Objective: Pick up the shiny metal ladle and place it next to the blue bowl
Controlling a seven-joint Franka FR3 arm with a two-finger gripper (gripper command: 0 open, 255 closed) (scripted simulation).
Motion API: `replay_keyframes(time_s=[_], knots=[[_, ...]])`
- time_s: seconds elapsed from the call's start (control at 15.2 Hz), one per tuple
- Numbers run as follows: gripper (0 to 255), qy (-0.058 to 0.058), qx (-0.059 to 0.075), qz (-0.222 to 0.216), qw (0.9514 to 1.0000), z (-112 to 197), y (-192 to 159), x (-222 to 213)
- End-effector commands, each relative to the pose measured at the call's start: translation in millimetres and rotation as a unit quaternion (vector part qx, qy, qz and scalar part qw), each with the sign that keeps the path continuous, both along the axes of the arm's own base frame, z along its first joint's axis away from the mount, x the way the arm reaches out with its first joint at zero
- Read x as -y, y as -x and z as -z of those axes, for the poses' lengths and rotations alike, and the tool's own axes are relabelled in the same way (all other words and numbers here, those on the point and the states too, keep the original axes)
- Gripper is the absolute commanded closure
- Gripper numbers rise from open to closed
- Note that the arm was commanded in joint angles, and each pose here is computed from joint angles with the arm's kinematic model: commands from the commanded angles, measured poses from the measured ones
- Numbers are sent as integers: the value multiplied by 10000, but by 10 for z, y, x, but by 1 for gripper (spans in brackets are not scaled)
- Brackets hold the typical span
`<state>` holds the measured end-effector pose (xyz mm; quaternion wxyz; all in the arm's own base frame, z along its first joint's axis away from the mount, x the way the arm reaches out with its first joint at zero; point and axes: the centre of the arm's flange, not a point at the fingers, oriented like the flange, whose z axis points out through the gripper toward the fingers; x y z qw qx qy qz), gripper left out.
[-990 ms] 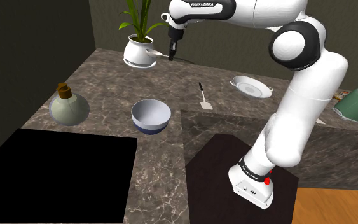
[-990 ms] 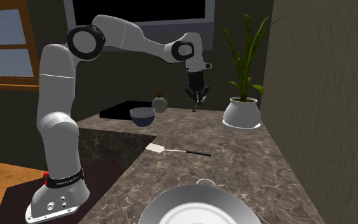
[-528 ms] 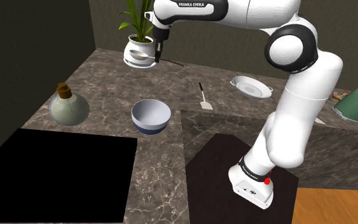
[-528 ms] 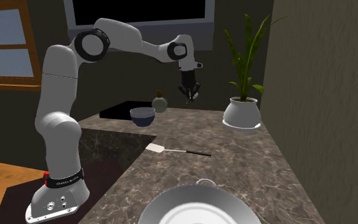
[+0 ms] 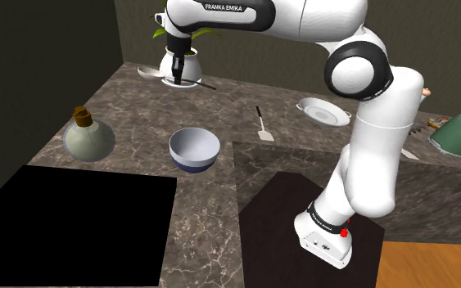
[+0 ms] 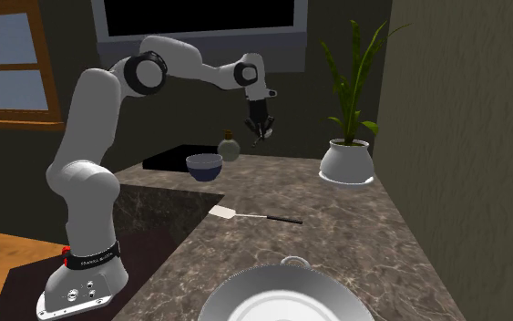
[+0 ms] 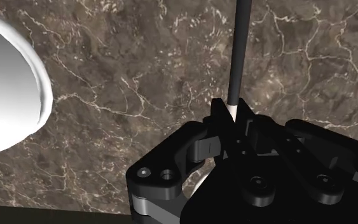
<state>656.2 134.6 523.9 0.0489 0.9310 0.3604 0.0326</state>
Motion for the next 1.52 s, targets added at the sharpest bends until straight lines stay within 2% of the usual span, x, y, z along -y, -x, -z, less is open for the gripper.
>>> replay_keyframes(time_s=[0.0,0.66,1.45], knots=[[255,-1,0,8,10000,-6,-34,-223],[255,-1,0,8,10000,-8,-270,-1574],[255,-1,0,8,10000,626,-270,-1574]])
